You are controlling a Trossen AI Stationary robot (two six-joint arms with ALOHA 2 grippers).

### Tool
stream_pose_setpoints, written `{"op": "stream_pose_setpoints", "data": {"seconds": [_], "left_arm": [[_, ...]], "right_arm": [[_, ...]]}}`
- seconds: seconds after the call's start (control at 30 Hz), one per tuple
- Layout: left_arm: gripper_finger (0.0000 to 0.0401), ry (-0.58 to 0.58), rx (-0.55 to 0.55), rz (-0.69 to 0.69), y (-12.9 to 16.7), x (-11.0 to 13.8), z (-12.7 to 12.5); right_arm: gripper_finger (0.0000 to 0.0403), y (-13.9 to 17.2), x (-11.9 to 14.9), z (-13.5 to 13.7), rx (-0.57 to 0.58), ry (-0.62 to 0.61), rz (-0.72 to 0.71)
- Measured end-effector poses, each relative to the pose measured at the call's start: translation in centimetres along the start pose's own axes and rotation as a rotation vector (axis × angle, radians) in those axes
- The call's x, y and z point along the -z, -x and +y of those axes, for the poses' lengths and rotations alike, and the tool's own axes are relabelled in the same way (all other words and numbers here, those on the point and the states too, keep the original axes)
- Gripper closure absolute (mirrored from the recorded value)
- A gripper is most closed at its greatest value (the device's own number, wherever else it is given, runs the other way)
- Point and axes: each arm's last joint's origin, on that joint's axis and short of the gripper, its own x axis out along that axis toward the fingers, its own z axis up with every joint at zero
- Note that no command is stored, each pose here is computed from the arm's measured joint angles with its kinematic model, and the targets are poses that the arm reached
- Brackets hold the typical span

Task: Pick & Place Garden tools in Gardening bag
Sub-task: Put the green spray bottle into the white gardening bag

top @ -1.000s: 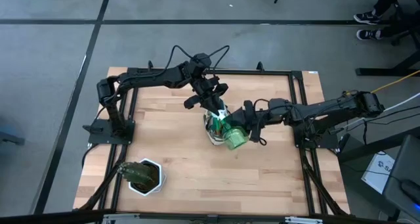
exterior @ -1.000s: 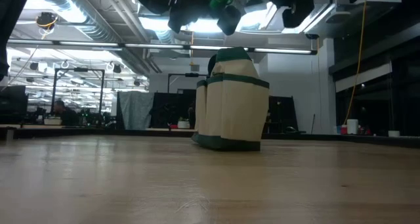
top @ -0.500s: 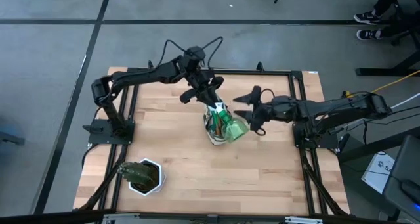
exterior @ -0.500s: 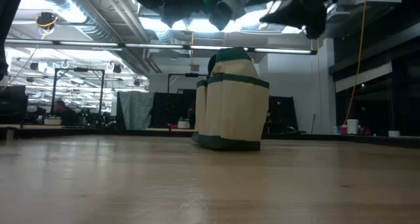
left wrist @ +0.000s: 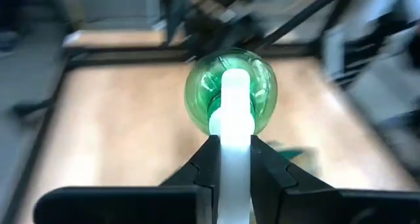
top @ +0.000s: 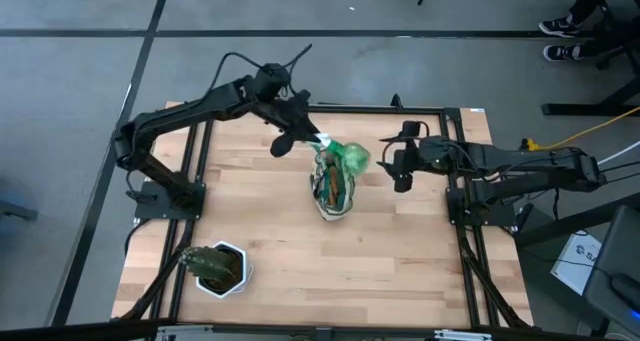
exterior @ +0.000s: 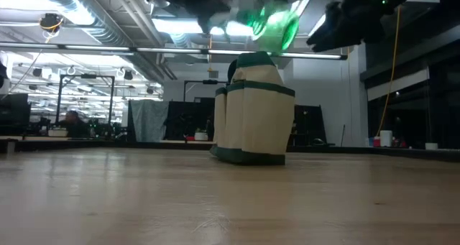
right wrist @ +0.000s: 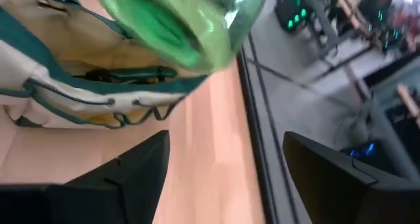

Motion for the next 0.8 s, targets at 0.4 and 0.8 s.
{"op": "stream_pose_setpoints", "data": {"seconds": [0.4,0.8], "left_arm": [[0.0359,-0.07,-0.194,0.197,-2.0,-0.1,-5.1],[0.0359,-0.051,-0.245,0.408,-3.3,1.3,-8.2]], "right_arm": [[0.0103,-1.4,1.5,-1.3,0.035,-0.292,0.105],[0.0103,-3.1,1.9,-1.1,-0.063,-0.365,0.124]]}}
